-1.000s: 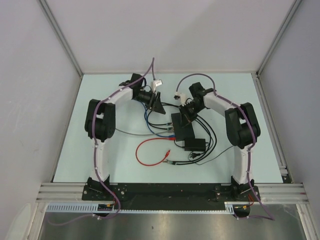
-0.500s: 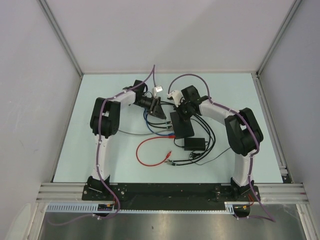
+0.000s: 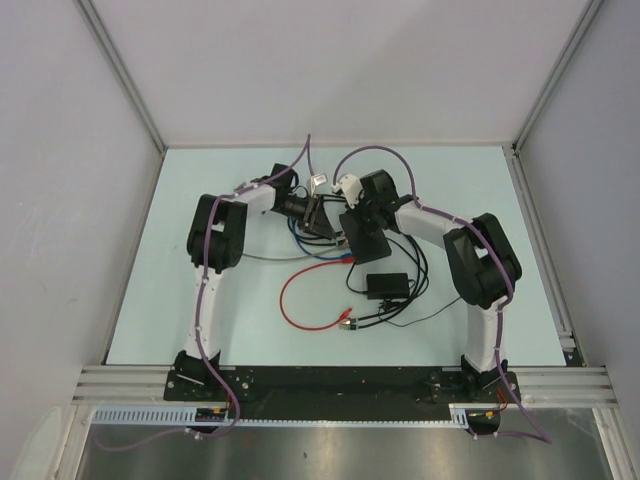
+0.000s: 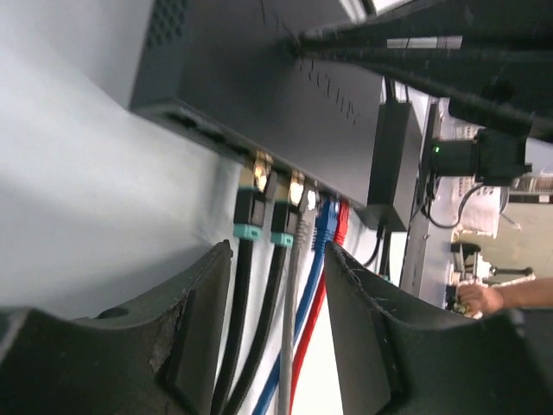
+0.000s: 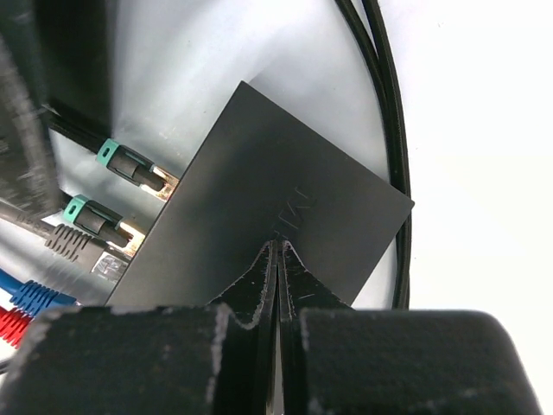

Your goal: Pull the plug from the switch port

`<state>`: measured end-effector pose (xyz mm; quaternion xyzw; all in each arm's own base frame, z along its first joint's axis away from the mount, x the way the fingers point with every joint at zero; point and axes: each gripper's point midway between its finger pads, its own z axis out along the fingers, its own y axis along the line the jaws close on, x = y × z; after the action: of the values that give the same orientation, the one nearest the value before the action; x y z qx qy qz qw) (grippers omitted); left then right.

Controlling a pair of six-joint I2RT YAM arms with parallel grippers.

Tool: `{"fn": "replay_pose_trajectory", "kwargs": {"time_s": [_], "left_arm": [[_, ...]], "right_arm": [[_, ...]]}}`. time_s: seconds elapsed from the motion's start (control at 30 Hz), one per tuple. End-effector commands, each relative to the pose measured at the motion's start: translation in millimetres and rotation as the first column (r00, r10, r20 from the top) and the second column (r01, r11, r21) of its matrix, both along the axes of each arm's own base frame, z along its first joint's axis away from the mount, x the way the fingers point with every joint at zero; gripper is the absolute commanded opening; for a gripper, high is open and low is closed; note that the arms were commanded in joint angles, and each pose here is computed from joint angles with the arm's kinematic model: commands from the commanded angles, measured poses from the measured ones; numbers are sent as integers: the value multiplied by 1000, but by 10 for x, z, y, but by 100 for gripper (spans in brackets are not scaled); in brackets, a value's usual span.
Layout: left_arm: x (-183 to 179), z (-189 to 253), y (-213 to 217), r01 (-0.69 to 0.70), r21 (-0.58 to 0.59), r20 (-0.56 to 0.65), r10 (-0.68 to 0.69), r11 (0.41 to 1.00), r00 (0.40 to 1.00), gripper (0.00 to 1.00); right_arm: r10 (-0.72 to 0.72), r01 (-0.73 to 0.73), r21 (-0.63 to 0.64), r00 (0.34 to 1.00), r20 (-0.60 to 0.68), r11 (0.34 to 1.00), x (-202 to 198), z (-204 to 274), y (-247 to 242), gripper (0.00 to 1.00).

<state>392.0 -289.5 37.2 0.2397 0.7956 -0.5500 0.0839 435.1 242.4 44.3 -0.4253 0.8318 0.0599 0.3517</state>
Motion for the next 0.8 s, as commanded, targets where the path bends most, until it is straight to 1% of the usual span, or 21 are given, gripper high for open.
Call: {"fn": "replay_pose_trajectory", "kwargs": {"time_s": [0.0,0.17,0.4,0.53,0.7,0.77], "left_arm": [[230,176,-162,-13,-78,37,16,997,999,52],[292,164,-238,-28,-128,-20,26,991,999,48],[264,41,-297,-36,-142,-76,25,989,997,41],[253,-5,-335,-40,-137,-94,27,990,995,39],[247,-67,-339,-60,-108,-115,48,992,992,31],[257,-96,-331,-68,-92,-106,58,993,993,28]], "right_arm": [[-54,-18,-270,965,-257,963,-590,-965,-593,0],[-47,-28,-276,965,-259,961,-596,-981,-583,0],[-33,-49,-294,963,-267,955,-617,-1007,-572,0],[-30,-53,-296,962,-270,954,-617,-1018,-566,0],[-33,-51,-299,962,-270,953,-611,-1020,-568,0],[-36,-49,-300,962,-271,953,-613,-1026,-571,0]]}}
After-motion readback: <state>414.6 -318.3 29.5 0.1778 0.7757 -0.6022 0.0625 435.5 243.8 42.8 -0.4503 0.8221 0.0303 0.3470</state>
